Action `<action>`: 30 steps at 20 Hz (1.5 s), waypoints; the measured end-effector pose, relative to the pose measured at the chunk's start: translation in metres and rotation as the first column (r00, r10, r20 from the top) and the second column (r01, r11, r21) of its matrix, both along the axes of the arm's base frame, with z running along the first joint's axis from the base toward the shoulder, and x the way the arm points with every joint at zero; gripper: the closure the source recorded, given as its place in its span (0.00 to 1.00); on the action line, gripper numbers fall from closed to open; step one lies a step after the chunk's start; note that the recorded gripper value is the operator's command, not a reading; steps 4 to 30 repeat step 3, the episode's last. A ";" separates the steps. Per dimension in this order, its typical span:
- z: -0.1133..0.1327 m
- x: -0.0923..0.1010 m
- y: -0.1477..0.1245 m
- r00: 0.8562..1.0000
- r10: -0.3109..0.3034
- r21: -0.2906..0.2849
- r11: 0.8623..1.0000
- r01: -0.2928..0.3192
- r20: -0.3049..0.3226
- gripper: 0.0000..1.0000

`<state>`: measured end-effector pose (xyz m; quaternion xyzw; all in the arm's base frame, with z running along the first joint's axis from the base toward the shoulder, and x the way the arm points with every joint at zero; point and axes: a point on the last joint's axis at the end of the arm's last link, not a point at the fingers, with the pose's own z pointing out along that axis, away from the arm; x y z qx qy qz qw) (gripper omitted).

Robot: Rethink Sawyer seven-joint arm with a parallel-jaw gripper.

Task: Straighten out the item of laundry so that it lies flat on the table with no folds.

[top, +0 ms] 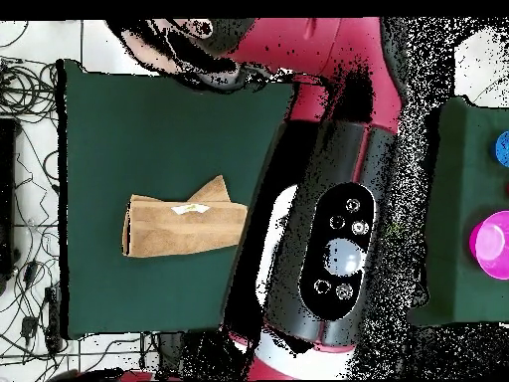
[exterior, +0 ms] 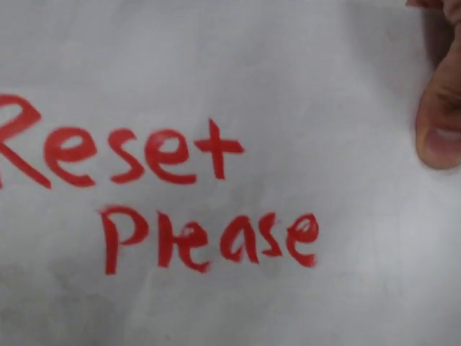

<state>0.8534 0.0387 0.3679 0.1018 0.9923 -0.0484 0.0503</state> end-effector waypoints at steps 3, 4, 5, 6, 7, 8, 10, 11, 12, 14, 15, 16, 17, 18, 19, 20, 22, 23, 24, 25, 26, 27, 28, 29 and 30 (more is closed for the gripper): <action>0.002 0.001 0.000 1.000 0.002 0.009 1.000 -0.002 -0.005 0.00; 0.002 0.001 0.000 1.000 0.002 0.009 1.000 -0.002 -0.005 0.00; 0.002 0.001 0.000 1.000 0.002 0.009 1.000 -0.002 -0.005 0.00; 0.002 0.001 0.000 1.000 0.002 0.009 1.000 -0.002 -0.005 0.00; 0.002 0.001 0.000 1.000 0.002 0.009 1.000 -0.002 -0.005 0.00; 0.002 0.001 0.000 1.000 0.002 0.009 1.000 -0.002 -0.005 0.00; 0.002 0.001 0.000 1.000 0.002 0.009 1.000 -0.002 -0.005 0.00; 0.002 0.001 0.000 1.000 0.002 0.009 1.000 -0.002 -0.005 0.00; 0.002 0.001 0.000 1.000 0.002 0.009 1.000 -0.002 -0.005 0.00; 0.002 0.001 0.000 1.000 0.002 0.009 1.000 -0.002 -0.005 0.00; 0.002 0.001 0.000 1.000 0.002 0.009 1.000 -0.002 -0.005 0.00; 0.002 0.001 0.000 1.000 0.002 0.009 1.000 -0.002 -0.005 0.00; 0.002 0.001 0.000 1.000 0.002 0.009 1.000 -0.002 -0.005 0.00; 0.002 0.001 0.000 1.000 0.002 0.009 1.000 -0.002 -0.005 0.00; 0.002 0.001 0.000 1.000 0.002 0.009 1.000 -0.002 -0.005 0.00; 0.002 0.001 0.000 1.000 0.002 0.009 1.000 -0.002 -0.005 0.00; 0.002 0.001 0.000 1.000 0.002 0.009 1.000 -0.002 -0.005 0.00; 0.002 0.001 0.000 1.000 0.002 0.009 1.000 -0.002 -0.005 0.00; 0.002 0.001 0.000 1.000 0.002 0.009 1.000 -0.002 -0.005 0.00; 0.002 0.001 0.000 1.000 0.002 0.009 1.000 -0.002 -0.005 0.00; 0.002 0.001 0.000 1.000 0.002 0.009 1.000 -0.002 -0.005 0.00; 0.002 0.001 0.000 1.000 0.002 0.009 1.000 -0.002 -0.005 0.00; 0.002 0.001 0.000 1.000 0.002 0.009 1.000 -0.002 -0.005 0.00; 0.002 0.001 0.000 1.000 0.002 0.009 1.000 -0.002 -0.005 0.00; 0.002 0.001 0.000 1.000 0.002 0.009 1.000 -0.002 -0.005 0.00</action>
